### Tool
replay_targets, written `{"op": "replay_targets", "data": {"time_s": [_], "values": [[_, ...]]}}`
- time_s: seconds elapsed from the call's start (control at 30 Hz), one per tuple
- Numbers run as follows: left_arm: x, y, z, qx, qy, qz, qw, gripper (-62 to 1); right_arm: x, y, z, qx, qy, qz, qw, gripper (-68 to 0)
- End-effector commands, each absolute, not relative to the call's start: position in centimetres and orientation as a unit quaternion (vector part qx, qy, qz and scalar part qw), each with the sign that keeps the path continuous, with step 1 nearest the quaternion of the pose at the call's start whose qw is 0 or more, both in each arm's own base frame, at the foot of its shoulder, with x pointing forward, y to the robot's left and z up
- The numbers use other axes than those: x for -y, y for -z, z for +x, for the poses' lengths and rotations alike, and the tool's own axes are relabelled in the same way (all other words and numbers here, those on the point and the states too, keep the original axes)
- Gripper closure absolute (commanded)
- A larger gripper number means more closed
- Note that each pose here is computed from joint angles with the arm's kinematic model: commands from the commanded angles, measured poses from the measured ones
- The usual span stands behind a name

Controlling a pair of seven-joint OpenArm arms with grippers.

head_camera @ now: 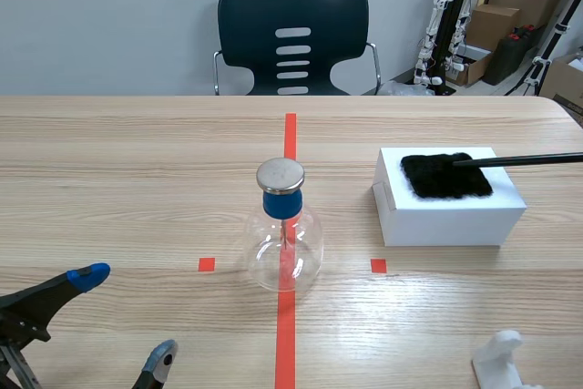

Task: Do the electroscope experiment. rub the rod on the fur

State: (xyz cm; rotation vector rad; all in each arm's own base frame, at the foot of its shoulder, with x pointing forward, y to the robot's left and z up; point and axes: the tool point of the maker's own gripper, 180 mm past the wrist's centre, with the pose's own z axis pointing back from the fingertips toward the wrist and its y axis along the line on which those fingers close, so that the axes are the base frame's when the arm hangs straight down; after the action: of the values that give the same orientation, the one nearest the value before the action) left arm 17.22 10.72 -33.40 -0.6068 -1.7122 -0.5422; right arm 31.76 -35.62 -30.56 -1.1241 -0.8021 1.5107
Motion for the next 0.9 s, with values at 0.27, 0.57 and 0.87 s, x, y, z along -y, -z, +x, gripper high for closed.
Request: {"op": "replay_targets", "data": {"time_s": [0.27, 0.57, 0.87], "values": [[-10.7, 32.7, 17.3, 0.743, 0.227, -0.263, 0.572, -62.3, 35.5, 30.6, 31.8, 0.327, -0.642, -0.465, 0.515, -2.0], [-10.7, 32.7, 17.3, 0.743, 0.227, -0.263, 0.572, -62.3, 33.0, 28.4, 33.7, 0.315, -0.699, -0.501, 0.401, -1.9], [-10.7, 32.7, 17.3, 0.743, 0.227, -0.263, 0.571, -62.3, 34.9, 26.6, 33.9, 0.299, -0.686, -0.534, 0.394, -1.9]]}}
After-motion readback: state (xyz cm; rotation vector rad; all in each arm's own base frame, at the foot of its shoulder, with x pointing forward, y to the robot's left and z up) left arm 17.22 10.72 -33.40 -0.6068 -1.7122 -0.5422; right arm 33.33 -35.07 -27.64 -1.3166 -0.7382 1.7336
